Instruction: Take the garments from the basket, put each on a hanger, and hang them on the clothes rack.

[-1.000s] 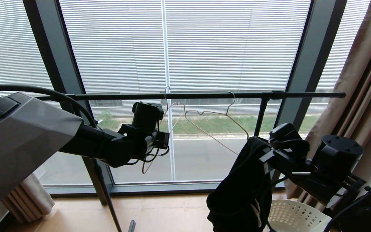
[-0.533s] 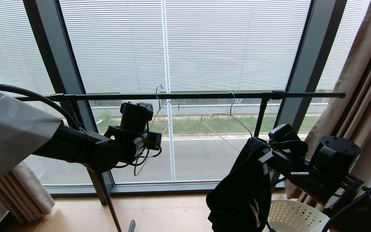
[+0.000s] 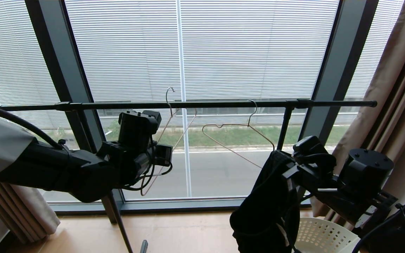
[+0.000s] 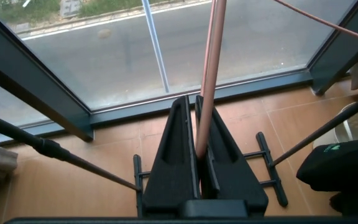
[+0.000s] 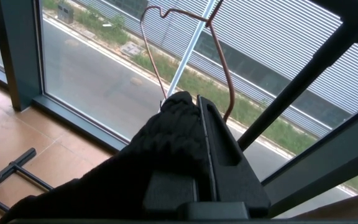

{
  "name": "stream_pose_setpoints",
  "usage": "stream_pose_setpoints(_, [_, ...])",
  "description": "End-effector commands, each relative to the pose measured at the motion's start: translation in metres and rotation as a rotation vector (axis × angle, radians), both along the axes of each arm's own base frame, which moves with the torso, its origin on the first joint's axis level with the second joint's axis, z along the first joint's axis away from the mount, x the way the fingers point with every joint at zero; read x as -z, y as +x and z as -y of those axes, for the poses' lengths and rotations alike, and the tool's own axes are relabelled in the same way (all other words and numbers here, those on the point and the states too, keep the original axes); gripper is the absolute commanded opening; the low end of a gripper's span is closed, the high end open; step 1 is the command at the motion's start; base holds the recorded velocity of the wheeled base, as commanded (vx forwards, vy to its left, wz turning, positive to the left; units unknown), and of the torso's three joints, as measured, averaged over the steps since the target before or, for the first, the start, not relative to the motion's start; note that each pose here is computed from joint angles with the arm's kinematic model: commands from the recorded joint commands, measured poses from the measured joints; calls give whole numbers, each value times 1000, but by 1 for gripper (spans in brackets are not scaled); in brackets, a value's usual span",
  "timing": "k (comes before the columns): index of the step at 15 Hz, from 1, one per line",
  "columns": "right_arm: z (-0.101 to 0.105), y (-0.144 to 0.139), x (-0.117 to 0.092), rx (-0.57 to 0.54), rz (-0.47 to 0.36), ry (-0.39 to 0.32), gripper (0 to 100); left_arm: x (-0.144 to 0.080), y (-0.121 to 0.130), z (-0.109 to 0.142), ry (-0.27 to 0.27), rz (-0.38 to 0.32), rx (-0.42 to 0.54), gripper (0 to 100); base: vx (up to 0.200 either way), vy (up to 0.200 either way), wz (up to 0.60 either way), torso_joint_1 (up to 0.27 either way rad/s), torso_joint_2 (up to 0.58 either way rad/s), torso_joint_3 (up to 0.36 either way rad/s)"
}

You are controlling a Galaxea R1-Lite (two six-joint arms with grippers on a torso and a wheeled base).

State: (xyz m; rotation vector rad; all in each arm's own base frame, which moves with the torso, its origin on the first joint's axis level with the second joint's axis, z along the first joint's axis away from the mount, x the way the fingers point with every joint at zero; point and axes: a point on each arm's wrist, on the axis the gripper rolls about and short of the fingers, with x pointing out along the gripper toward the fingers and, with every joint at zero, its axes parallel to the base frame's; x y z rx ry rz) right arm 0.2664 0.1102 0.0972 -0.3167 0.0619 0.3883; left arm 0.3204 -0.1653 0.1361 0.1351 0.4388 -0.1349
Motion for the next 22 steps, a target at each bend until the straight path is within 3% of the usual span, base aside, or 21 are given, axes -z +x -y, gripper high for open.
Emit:
stream_pose_setpoints(1, [-1,0,1,-2,-3,-1,0,-3,-13,-2,5,10,17,0,0,0,0,0,0,0])
stream_pose_setpoints(5, [-4,-1,4,-14,-14,-6,0,2,-38,-4,21,9,57,0,0,0,0,0,0,0])
stream_pose_setpoints(10, [-7,-1,3,-11,-6,-5,0,0,-92,-19,25,0,111,0,0,0,0,0,0,0])
stream_pose_setpoints(14, [-9,-3,2,22,-2,-11,0,20,-134,-37,13,-5,174,0,0,0,0,0,0,0])
stream_pose_setpoints(16, [-11,-5,1,40,1,-14,0,24,-142,-42,-1,6,200,0,0,0,0,0,0,0])
stream_pose_setpoints(17, [-13,-10,-2,48,10,-19,0,23,-146,-48,26,29,213,0,0,0,0,0,0,0])
stream_pose_setpoints(20, [-8,-17,-4,52,41,-115,0,20,-159,-61,-6,28,303,0,0,0,0,0,0,0])
stream_pose_setpoints(22, [-8,-18,-6,63,51,-113,0,22,-162,-70,14,29,324,0,0,0,0,0,0,0])
